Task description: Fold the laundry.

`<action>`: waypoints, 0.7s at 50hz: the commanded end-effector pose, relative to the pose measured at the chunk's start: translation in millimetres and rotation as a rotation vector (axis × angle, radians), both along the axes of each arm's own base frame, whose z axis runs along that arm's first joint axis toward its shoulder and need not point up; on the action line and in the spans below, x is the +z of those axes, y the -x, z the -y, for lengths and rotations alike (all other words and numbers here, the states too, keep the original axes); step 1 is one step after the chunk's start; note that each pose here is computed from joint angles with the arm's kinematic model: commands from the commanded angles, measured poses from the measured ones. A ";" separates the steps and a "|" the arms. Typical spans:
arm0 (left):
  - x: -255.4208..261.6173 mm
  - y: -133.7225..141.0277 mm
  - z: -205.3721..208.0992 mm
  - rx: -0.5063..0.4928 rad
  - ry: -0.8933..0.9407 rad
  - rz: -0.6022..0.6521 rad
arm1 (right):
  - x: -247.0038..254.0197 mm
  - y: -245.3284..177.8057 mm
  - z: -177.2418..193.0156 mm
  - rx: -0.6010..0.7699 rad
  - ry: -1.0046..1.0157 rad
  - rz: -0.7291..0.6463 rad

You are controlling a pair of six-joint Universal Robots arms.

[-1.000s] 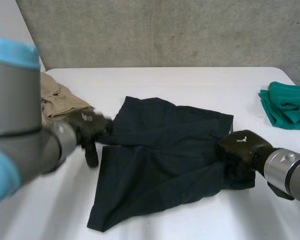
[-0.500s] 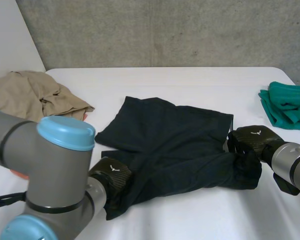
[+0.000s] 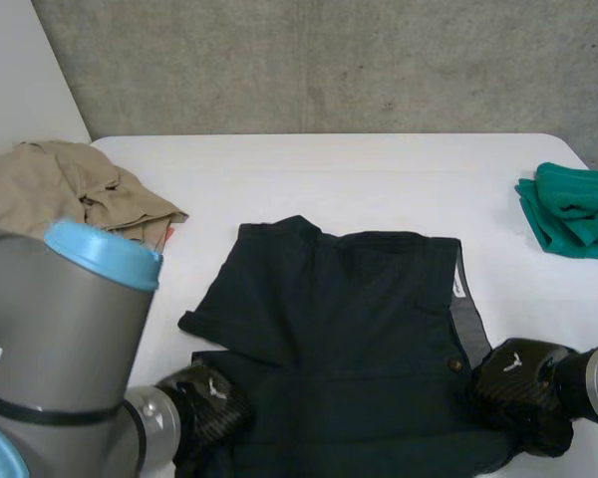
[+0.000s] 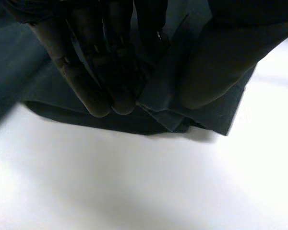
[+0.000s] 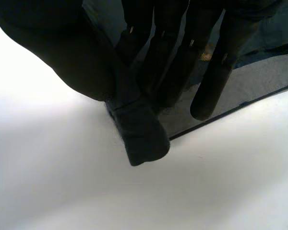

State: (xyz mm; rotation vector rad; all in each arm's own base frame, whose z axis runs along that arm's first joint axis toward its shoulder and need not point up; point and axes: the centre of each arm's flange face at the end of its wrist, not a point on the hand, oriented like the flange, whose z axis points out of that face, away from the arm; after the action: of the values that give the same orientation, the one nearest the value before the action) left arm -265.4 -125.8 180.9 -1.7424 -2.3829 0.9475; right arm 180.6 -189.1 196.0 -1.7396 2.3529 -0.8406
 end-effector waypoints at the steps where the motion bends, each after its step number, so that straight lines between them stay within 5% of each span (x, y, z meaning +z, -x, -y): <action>1: 28.3 23.0 76.3 0.101 0.245 -0.180 | 7.3 -21.2 43.2 -0.171 0.187 0.189; 12: 32.6 45.3 192.5 0.251 0.493 -0.346 | 20.0 -60.8 125.1 -0.308 0.595 0.512; 19: 8.5 53.1 248.3 0.324 0.589 -0.357 | -11.7 -89.9 162.7 -0.306 0.733 0.542; 27: 8.1 67.6 267.4 0.333 0.672 -0.395 | -51.6 -118.1 190.0 -0.267 0.796 0.545; 35: 37.6 66.3 248.7 0.347 0.676 -0.426 | -13.8 -107.9 176.3 -0.359 0.765 0.540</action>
State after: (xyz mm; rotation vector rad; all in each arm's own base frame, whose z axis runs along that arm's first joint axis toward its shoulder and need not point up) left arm -334.8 -390.2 195.1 -1.0940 -2.2502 2.1182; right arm 302.4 -377.1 148.9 -1.0912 2.0019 -2.1918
